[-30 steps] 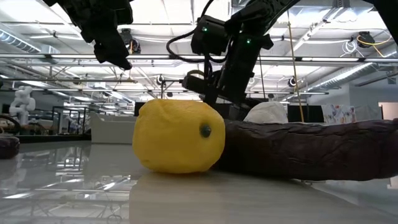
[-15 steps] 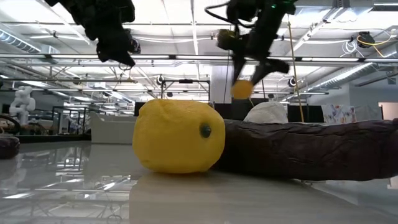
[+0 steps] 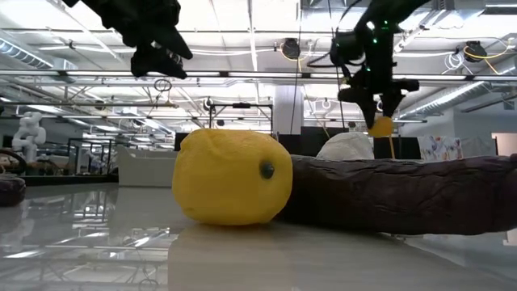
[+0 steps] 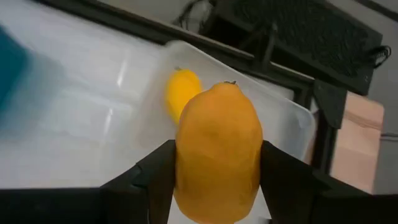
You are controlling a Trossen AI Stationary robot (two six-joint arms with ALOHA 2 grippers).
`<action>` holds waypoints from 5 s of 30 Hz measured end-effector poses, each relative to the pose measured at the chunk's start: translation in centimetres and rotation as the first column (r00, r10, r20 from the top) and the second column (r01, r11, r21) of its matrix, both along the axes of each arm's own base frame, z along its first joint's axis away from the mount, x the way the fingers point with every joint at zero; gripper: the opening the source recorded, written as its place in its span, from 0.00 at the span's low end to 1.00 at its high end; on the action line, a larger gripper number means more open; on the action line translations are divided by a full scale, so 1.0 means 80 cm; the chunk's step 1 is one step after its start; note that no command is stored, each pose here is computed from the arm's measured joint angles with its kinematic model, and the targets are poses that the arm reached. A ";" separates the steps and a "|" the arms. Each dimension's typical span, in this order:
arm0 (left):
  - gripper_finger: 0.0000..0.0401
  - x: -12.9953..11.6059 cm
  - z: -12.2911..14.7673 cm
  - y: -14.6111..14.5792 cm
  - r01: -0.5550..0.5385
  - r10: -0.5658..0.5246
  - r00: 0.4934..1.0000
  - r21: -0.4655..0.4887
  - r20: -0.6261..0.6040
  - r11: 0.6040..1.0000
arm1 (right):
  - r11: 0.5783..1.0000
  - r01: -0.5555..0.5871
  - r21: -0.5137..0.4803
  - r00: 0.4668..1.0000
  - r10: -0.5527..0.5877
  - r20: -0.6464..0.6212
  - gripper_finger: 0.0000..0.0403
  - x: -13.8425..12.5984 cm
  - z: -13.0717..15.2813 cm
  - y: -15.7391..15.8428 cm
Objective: Sort produce into baskets
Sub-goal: Put the lemon into the transparent bin
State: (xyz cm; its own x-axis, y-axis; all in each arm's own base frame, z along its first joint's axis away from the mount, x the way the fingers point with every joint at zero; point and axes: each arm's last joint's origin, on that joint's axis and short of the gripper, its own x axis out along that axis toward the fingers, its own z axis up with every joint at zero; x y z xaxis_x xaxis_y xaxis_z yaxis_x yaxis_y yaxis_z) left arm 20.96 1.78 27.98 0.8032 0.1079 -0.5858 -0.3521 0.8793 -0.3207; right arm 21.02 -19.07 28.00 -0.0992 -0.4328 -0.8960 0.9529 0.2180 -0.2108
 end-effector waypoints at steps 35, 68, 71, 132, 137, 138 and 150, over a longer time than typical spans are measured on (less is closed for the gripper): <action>0.61 -0.001 0.000 0.006 -0.177 0.177 0.984 0.043 0.005 0.983 | 0.987 -0.084 0.135 0.994 0.092 -0.055 0.73 -0.063 -0.037 -0.049; 0.61 0.012 -0.016 0.003 0.173 -0.136 0.980 0.285 -0.143 0.943 | 0.837 -0.536 0.110 0.653 0.328 0.682 0.73 0.156 -0.012 0.314; 0.61 0.023 -0.026 0.002 0.249 -0.209 0.963 0.268 -0.169 0.931 | 0.748 -0.664 0.012 0.523 0.452 0.723 0.73 0.171 -0.019 0.353; 0.61 0.056 -0.062 -0.023 0.465 -0.439 0.877 0.111 -0.195 0.878 | 0.573 -0.818 0.059 0.529 0.707 0.469 0.73 0.260 -0.117 0.520; 0.61 0.056 -0.062 -0.023 0.465 -0.439 0.877 0.111 -0.195 0.879 | 0.582 -0.810 0.068 0.546 0.706 0.451 0.73 0.261 -0.128 0.521; 0.61 0.056 -0.062 -0.023 0.465 -0.439 0.877 0.110 -0.195 0.879 | 0.582 -0.810 0.071 0.548 0.708 0.445 0.73 0.261 -0.132 0.522; 0.61 0.056 -0.062 -0.023 0.464 -0.439 0.877 0.110 -0.195 0.879 | 0.576 -0.813 0.087 0.557 0.723 0.409 0.73 0.263 -0.155 0.525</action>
State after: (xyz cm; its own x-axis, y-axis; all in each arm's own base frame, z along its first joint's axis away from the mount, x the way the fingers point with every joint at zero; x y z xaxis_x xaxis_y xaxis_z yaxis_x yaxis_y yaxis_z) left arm 25.43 -0.03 23.02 0.6827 -0.1478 -0.7156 0.0596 0.9873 -0.1470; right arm 42.09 22.90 15.60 0.4508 0.0200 -0.8924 0.3894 0.8952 0.2168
